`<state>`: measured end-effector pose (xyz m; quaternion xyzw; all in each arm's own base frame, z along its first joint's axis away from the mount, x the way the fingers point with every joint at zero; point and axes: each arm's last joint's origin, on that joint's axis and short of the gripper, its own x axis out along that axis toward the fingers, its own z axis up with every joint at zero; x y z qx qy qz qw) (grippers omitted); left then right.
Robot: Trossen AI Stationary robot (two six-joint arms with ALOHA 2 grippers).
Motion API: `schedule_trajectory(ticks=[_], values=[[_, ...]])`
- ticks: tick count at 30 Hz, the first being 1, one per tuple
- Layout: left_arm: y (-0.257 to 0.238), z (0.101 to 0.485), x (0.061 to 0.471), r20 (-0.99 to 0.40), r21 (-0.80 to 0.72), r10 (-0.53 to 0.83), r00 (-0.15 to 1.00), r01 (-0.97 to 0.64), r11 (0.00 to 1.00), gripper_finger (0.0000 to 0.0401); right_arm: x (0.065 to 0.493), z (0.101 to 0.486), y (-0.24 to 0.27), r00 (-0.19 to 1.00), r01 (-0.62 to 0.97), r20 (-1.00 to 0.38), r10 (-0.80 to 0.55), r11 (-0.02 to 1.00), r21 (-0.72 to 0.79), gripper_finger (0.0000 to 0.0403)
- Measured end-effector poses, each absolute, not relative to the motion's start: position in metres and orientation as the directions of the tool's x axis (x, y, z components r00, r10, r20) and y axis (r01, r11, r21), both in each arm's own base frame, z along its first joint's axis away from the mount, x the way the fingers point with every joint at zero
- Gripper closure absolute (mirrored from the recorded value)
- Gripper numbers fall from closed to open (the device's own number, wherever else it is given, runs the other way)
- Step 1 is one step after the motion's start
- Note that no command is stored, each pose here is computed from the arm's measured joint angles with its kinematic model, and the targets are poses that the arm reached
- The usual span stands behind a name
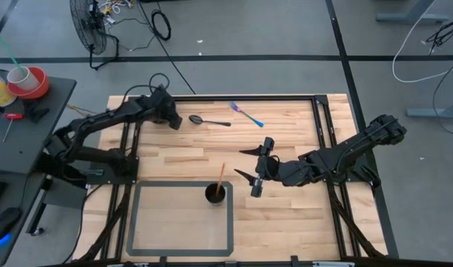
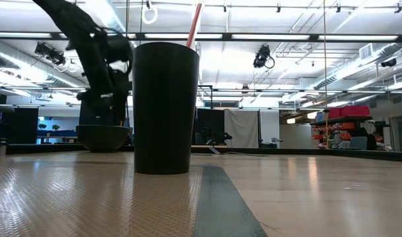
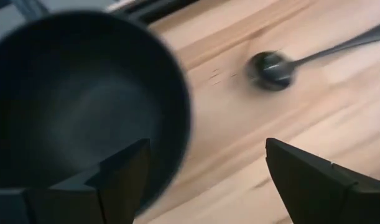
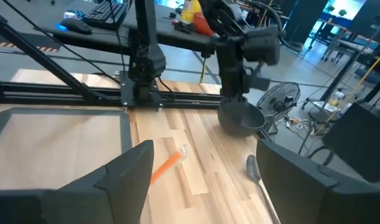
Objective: Pick & Place Utensil
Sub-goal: Put the black bowl on the transparent mat
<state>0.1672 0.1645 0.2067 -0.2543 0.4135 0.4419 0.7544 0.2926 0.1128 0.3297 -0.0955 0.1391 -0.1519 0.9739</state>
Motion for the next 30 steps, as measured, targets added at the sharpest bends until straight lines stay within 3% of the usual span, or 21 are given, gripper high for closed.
schedule_trajectory(ticks=[10, 20, 30], values=[[0.176, 0.183, 0.17, -0.895, 0.022, 0.405, 0.184, -0.891, 0.453, 0.0106, 0.293, 0.33, 0.113, 0.915, 0.271, -0.242, -0.324, 0.935, -0.229, 0.0117], [0.178, 0.18, 0.17, -0.893, 0.072, 0.429, 0.137, -0.897, 0.436, 0.0199, 0.293, 0.33, 0.113, 0.914, 0.271, -0.242, -0.324, 0.935, -0.229, 0.0117], [0.177, 0.179, 0.17, -0.902, 0.115, 0.402, 0.157, -0.811, 0.574, 0.0281, 0.292, 0.318, 0.112, 0.908, 0.273, -0.262, -0.328, 0.936, -0.223, 0.0117]])
